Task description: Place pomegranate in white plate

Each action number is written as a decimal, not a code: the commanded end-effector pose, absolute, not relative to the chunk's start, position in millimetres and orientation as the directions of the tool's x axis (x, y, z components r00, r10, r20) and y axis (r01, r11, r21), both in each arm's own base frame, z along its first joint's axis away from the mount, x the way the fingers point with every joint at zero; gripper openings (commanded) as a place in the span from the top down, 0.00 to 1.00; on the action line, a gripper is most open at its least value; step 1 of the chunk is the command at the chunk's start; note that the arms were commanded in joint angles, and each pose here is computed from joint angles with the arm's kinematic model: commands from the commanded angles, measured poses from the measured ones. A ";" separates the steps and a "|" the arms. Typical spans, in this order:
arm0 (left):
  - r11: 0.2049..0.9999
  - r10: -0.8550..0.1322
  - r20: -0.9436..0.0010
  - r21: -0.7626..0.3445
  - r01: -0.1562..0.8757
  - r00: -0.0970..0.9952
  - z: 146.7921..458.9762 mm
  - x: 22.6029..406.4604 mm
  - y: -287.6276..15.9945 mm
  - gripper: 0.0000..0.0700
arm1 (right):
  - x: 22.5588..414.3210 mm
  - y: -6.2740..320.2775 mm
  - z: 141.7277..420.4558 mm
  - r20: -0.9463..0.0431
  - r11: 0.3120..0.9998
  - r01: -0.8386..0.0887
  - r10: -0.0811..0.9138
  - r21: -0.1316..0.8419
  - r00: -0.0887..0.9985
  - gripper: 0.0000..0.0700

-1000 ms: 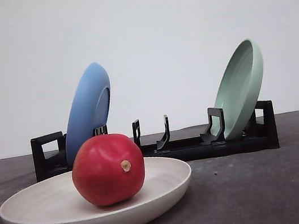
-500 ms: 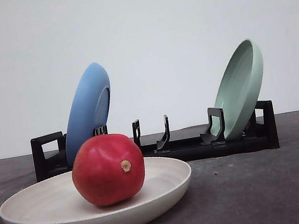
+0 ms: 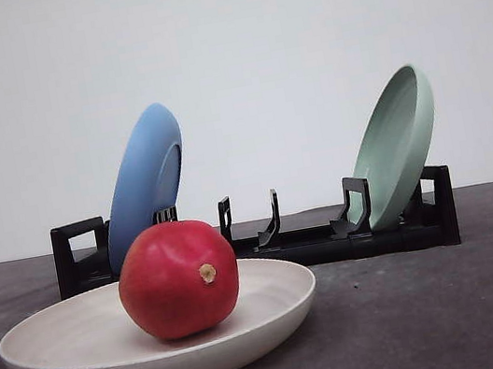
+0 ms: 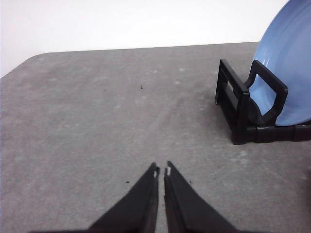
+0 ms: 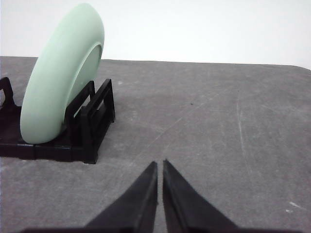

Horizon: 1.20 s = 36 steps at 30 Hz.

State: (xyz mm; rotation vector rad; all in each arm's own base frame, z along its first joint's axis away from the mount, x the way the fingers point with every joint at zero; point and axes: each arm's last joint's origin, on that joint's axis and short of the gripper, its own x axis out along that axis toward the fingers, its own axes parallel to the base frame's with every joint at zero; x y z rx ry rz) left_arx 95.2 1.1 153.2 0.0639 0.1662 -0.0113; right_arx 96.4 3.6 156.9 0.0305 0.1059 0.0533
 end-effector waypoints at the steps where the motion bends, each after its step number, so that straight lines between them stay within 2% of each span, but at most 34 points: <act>1: 0.997 -0.007 -0.176 0.076 0.021 0.984 149.5 95.6 1.1 1.00 | 96.8 3.6 156.7 -0.097 0.998 -0.051 0.055 0.044 0.994 0.98; 36: 0.997 -0.007 -0.176 0.076 0.021 0.984 149.4 95.6 1.1 1.00 | 96.8 3.6 156.7 -0.097 0.998 -0.051 0.055 0.044 0.994 0.98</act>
